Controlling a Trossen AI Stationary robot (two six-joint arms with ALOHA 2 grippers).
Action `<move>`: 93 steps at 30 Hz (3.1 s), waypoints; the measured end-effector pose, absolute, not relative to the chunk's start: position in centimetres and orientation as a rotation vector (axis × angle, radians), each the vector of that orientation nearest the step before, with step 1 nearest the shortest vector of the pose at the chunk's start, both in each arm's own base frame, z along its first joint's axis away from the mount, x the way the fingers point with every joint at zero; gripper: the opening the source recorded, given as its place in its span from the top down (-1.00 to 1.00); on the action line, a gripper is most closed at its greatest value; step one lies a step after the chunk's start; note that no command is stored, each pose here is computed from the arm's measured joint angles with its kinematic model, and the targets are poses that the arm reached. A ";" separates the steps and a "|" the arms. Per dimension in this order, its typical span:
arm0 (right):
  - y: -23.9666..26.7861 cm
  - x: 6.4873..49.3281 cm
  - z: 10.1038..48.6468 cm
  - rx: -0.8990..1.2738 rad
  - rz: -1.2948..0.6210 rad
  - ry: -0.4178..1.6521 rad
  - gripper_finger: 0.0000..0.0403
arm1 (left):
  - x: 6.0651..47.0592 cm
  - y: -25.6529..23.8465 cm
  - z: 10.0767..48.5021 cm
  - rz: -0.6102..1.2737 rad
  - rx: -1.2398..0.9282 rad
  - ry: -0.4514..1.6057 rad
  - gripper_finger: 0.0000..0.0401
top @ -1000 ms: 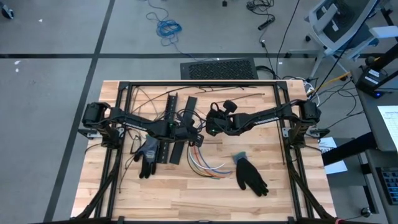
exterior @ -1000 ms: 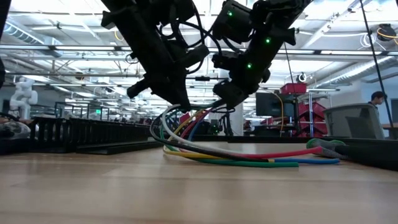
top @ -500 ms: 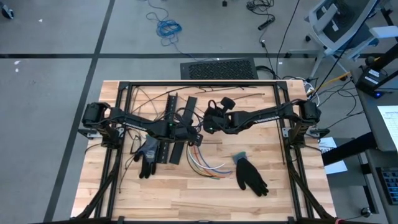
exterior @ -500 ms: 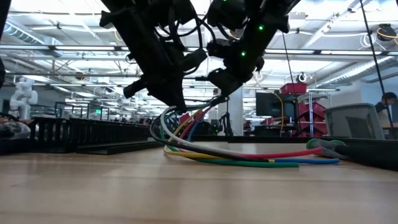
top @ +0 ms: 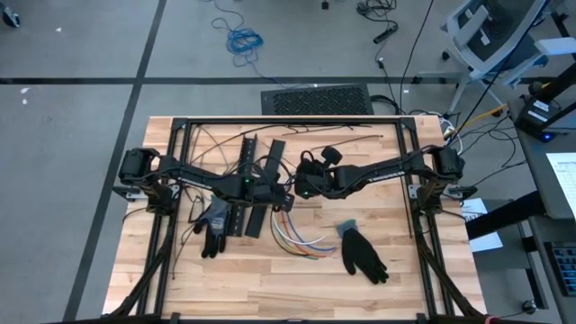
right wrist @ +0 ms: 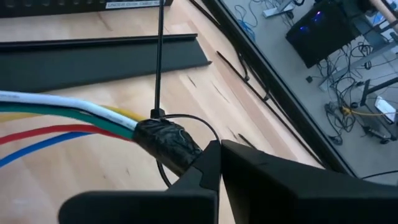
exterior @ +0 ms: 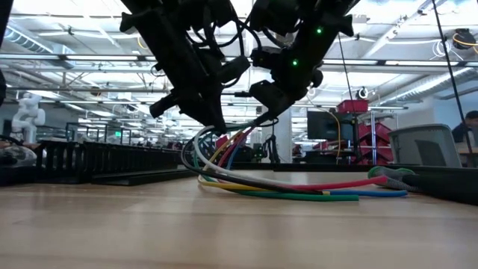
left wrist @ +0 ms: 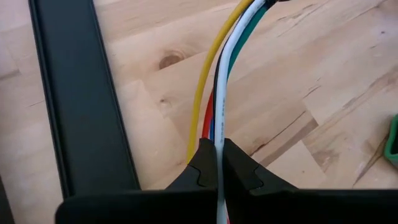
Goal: Ziptie cables
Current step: Wrap the cable wires with the black ziptie
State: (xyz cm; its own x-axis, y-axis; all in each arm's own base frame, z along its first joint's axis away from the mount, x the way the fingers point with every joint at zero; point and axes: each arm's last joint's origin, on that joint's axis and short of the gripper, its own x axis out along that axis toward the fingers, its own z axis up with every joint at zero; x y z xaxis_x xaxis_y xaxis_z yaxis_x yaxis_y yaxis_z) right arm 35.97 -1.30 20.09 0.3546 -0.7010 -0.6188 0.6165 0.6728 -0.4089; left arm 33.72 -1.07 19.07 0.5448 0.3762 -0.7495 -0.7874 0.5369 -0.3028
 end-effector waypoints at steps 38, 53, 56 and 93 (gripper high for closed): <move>-2.0 36.0 19.9 -0.058 -0.835 0.873 1.00 | 34.5 -1.8 16.9 0.753 -0.739 0.726 0.98; -1.6 35.5 19.7 -0.029 -0.830 0.913 1.00 | 34.6 -1.2 17.0 0.776 -0.729 0.699 0.98; -1.6 35.5 19.6 -0.023 -0.830 0.914 1.00 | 34.6 -1.2 17.0 0.776 -0.729 0.699 0.98; -2.8 35.1 17.8 -0.001 -0.837 0.914 1.00 | 34.9 -1.4 17.2 0.712 -0.688 0.707 0.98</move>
State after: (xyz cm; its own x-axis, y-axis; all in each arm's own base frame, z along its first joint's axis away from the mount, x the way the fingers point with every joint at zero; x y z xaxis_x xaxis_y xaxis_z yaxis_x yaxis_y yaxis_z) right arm 35.11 -2.77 17.78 0.3254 -0.6393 -0.6967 0.6382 0.6921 -0.3370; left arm 34.86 -1.44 17.18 0.5562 0.3342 -0.7609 -0.7633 0.5675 -0.3087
